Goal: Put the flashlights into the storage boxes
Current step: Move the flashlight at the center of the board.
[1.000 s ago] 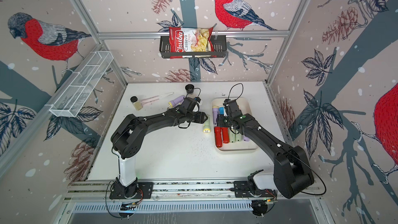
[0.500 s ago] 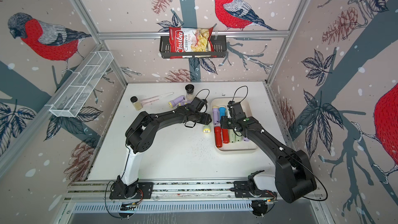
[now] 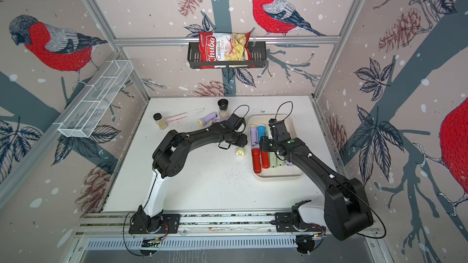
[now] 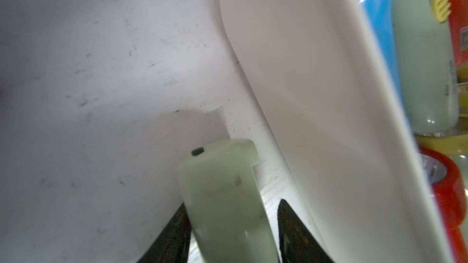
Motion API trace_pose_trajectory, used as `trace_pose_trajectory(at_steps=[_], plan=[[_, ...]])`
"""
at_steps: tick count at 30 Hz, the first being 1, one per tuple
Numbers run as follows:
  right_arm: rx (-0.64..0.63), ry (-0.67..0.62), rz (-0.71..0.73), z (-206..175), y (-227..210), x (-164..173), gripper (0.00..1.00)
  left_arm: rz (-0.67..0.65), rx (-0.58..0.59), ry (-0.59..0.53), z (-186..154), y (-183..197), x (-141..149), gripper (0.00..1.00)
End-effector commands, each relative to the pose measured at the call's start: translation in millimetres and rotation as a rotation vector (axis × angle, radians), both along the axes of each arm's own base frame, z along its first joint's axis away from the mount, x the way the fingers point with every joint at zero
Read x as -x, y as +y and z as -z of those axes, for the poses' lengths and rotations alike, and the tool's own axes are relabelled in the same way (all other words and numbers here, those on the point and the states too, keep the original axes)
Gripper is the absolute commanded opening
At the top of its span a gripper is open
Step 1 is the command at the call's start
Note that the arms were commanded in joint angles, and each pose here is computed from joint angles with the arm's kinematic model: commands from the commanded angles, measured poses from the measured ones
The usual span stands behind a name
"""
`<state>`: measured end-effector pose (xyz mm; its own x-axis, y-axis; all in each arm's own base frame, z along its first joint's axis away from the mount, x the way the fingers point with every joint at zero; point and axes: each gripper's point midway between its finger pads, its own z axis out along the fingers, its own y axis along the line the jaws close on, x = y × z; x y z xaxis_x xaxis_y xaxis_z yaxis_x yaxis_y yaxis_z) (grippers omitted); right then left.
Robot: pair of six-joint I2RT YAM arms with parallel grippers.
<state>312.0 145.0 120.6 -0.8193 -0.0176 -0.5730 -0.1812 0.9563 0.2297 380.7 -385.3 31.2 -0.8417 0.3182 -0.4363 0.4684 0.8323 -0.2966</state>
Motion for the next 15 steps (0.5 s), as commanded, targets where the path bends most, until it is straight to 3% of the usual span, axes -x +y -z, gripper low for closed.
trace_pose_trajectory(at_steps=[1, 15], plan=[[0.009, -0.02, 0.001, -3, -2, -2, 0.62, 0.035, -0.048, 0.019, 1, 10, 10, 0.51], [0.006, -0.039, 0.001, -9, -2, -2, 0.61, 0.142, -0.097, 0.012, -10, 36, 41, 0.45]])
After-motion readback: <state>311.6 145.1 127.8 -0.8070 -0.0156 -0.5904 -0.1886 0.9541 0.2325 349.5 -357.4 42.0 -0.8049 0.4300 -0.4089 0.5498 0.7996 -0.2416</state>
